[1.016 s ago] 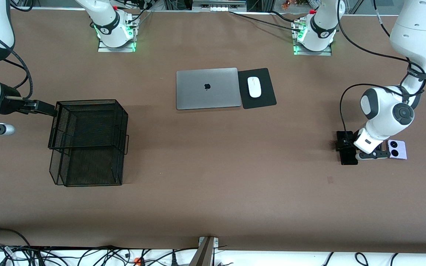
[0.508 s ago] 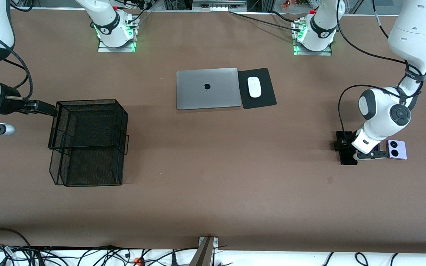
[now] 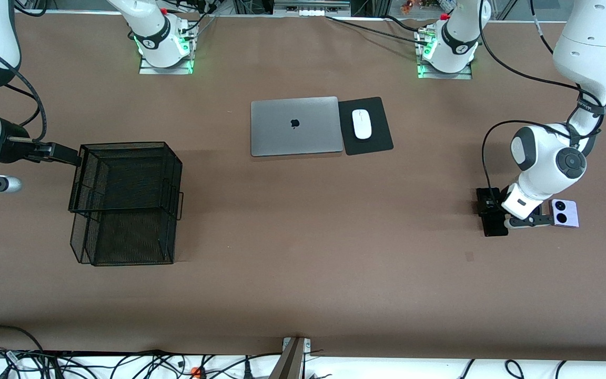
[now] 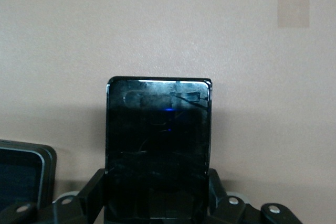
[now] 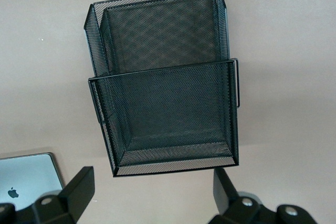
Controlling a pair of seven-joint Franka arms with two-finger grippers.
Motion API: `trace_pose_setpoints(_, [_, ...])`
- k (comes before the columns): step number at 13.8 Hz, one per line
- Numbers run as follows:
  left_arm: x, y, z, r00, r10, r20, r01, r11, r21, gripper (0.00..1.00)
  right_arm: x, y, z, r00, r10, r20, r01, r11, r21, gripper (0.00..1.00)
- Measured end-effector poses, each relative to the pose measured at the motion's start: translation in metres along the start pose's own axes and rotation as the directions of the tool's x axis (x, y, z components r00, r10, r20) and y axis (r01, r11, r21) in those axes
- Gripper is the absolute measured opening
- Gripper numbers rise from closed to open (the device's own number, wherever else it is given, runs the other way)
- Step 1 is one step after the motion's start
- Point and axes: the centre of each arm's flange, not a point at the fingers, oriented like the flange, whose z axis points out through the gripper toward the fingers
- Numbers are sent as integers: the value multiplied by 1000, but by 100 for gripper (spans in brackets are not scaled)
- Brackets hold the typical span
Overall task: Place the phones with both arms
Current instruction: 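Grasp the black bar phone with the left gripper and lift it, then carry the black phone to the table middle beside the laptop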
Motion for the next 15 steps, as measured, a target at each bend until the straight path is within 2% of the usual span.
trace_pose_setpoints(4, [21,17,-15,996,-5,88,4,1000,2,79,0,1,0,1000,1,0,-1,1000,0,100])
trace_pose_setpoints(8, [46,55,-43,992,-27,126,26,1000,11,79,0,2,0,1000,4,0,-4,1000,0,100])
trace_pose_setpoints(11, [52,129,-59,993,-45,110,44,999,15,79,0,5,0,1000,8,0,-8,1000,-1,100])
trace_pose_setpoints(15, [30,245,-68,995,-35,92,34,999,12,79,0,5,0,1000,9,0,-9,1000,-1,100])
